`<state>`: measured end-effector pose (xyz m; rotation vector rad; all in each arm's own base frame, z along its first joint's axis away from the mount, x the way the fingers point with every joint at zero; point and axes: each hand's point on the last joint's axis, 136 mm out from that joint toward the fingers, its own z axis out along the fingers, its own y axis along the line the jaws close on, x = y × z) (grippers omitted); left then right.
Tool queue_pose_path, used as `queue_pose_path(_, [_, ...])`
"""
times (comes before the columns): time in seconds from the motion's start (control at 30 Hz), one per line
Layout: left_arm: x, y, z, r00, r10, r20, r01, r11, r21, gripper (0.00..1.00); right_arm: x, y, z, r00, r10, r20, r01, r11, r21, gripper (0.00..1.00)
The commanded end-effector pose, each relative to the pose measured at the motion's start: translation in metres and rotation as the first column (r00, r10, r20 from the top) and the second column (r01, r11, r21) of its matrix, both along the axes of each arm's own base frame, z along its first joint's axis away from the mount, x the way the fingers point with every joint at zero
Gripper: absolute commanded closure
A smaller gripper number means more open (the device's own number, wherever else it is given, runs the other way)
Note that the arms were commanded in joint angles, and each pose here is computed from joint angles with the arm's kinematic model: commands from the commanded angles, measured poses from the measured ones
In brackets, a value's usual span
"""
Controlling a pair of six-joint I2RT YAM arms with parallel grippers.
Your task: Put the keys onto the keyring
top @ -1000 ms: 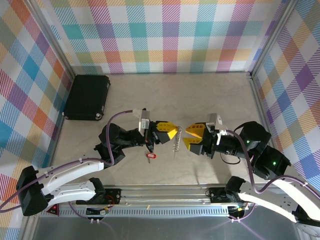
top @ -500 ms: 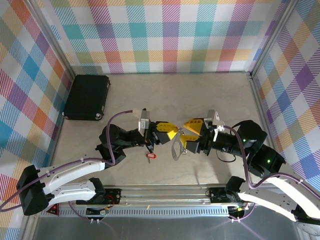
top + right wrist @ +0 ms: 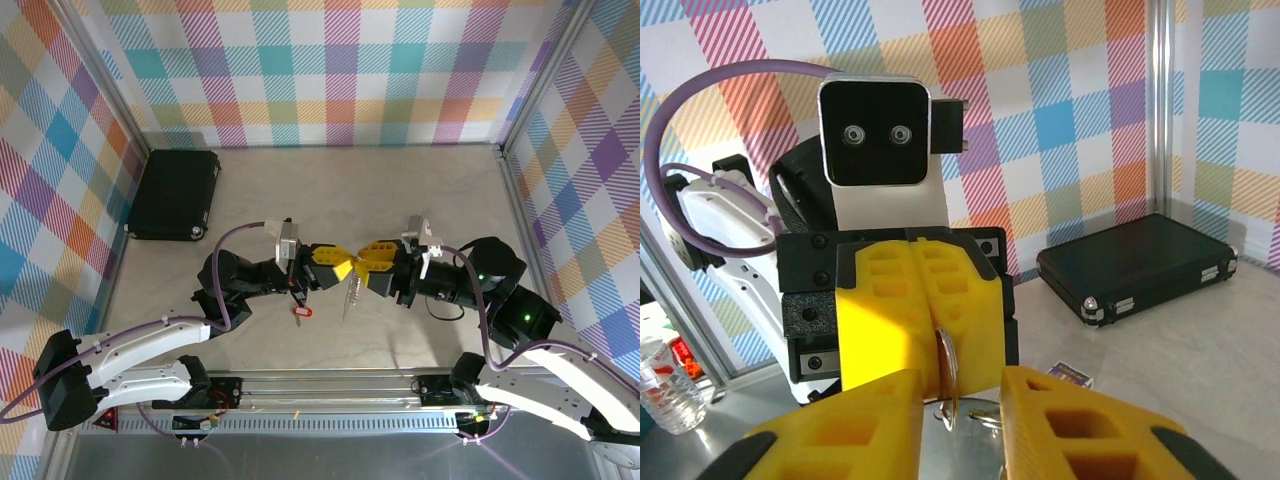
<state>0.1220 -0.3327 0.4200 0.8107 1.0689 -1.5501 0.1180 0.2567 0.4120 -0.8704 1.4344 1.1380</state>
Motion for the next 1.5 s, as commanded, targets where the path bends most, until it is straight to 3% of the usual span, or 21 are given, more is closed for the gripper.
queue_pose_path(0.0, [-0.012,0.006,0.012,0.999,-0.033,0.035,0.035,0.998,-0.053,1.00,-0.004,0.002,0.008,1.000,0.023,0.018,-0.023,0.999,0.032,0.81])
queue_pose_path(0.17, [-0.011,0.005,0.010,0.999,-0.033,0.034,0.035,0.998,-0.048,1.00,-0.005,0.003,0.007,0.999,0.031,0.021,-0.032,0.999,0.029,1.00])
queue_pose_path(0.4, [-0.011,0.005,0.005,0.999,-0.016,0.040,0.016,1.000,0.004,1.00,-0.007,0.002,0.004,0.999,0.039,0.037,-0.039,0.999,0.001,1.00])
queue_pose_path(0.57, [-0.007,0.012,-0.010,0.993,0.074,0.092,-0.092,0.975,0.201,0.70,-0.010,-0.003,-0.009,0.996,0.044,0.078,-0.033,0.990,-0.136,1.00])
queue_pose_path(0.67, [-0.006,0.019,-0.021,0.985,0.099,0.140,-0.142,0.928,0.345,0.65,-0.011,-0.005,-0.021,0.994,0.065,0.089,-0.041,0.966,-0.254,1.00])
queue_pose_path(0.87, [-0.013,0.028,-0.037,0.983,0.042,0.178,-0.134,0.826,0.548,0.64,-0.019,-0.002,-0.030,0.982,0.158,0.108,-0.108,0.925,-0.365,1.00])
queue_pose_path(1.03, [-0.016,0.026,-0.043,0.986,-0.002,0.166,-0.101,0.789,0.606,0.65,-0.019,0.000,-0.031,0.978,0.182,0.103,-0.128,0.910,-0.395,1.00])
queue_pose_path(1.27, [-0.015,0.015,-0.054,0.990,-0.030,0.141,-0.064,0.782,0.620,0.65,-0.020,0.005,-0.033,0.975,0.207,0.087,-0.155,0.900,-0.408,1.00])
queue_pose_path(1.47, [-0.014,0.012,-0.053,0.990,-0.035,0.139,-0.058,0.790,0.610,0.72,-0.021,0.008,-0.034,0.972,0.220,0.083,-0.168,0.897,-0.410,1.00])
